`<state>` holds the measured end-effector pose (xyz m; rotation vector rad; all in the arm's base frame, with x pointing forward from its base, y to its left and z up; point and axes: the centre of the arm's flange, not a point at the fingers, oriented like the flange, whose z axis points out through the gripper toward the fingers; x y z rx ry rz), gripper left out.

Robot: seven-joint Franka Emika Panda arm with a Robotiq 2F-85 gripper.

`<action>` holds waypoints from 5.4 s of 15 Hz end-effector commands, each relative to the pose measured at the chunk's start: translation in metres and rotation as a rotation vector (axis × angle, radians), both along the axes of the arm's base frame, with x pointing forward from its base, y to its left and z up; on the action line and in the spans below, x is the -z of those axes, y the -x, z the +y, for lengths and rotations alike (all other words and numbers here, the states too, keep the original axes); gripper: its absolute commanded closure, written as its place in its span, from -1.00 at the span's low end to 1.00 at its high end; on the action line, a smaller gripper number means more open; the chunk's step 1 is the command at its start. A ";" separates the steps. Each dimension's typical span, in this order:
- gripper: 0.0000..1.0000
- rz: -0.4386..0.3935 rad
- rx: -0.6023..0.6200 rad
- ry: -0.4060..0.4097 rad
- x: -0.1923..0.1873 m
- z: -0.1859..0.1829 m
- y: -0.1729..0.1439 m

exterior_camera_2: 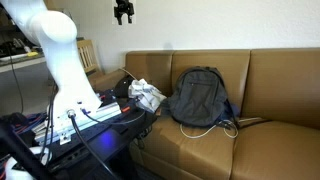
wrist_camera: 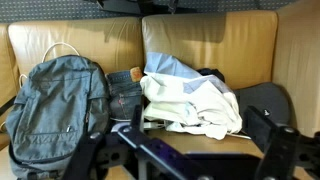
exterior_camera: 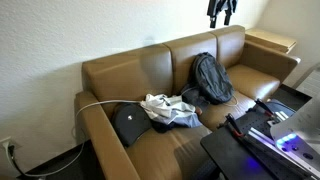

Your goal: Move a cloth to the right

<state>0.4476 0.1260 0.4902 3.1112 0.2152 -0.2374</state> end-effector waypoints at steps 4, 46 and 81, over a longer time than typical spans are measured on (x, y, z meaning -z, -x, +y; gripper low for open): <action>-1.00 0.000 0.000 0.000 0.000 0.000 0.000; -1.00 0.077 -0.076 0.139 0.375 0.180 -0.059; 0.33 -0.200 -0.276 0.231 0.585 0.234 -0.096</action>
